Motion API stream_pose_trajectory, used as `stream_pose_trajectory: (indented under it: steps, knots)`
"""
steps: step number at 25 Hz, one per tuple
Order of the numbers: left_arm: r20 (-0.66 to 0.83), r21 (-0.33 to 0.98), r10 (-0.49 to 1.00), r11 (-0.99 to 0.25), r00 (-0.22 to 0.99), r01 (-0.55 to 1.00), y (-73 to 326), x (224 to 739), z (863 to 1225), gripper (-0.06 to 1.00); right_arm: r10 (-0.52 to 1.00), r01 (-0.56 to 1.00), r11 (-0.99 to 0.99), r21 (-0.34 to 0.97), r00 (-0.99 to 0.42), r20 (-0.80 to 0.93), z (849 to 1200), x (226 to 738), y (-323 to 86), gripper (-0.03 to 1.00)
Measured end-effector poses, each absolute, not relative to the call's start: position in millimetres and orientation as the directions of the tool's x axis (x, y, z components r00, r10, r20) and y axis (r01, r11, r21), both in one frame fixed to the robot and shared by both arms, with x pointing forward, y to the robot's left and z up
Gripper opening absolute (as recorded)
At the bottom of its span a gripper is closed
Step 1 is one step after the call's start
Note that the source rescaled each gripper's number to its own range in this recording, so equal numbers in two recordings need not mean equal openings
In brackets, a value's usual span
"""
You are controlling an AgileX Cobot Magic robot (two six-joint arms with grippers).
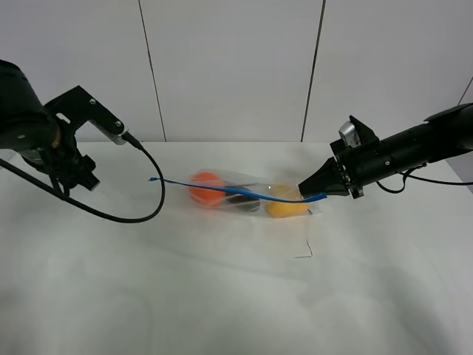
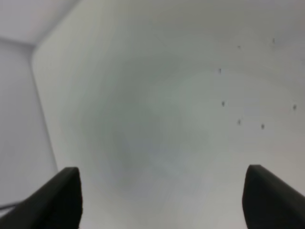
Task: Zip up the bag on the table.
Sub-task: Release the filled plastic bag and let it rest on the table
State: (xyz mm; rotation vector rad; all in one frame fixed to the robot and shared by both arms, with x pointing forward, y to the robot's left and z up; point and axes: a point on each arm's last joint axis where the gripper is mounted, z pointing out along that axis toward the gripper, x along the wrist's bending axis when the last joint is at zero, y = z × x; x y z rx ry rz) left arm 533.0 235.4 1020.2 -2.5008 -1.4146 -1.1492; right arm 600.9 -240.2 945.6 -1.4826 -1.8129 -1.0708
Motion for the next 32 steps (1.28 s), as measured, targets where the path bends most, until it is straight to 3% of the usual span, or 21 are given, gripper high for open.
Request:
stream_pose_trajectory:
  steps: [27,30,32]
  knots:
    - [0.537,0.262,0.799,-0.464,0.271,0.846,247,523,1017,0.71,0.525,0.968,0.078,0.237,-0.242,0.816,945,601,-240,0.00]
    - [0.533,0.270,0.803,-0.458,0.265,0.847,247,523,1017,0.77,0.525,0.968,0.078,0.237,-0.242,0.816,945,601,-240,0.00]
    - [0.533,0.272,0.805,-0.455,0.261,0.848,247,523,1017,0.87,0.525,0.968,0.078,0.238,-0.243,0.815,945,601,-240,0.00]
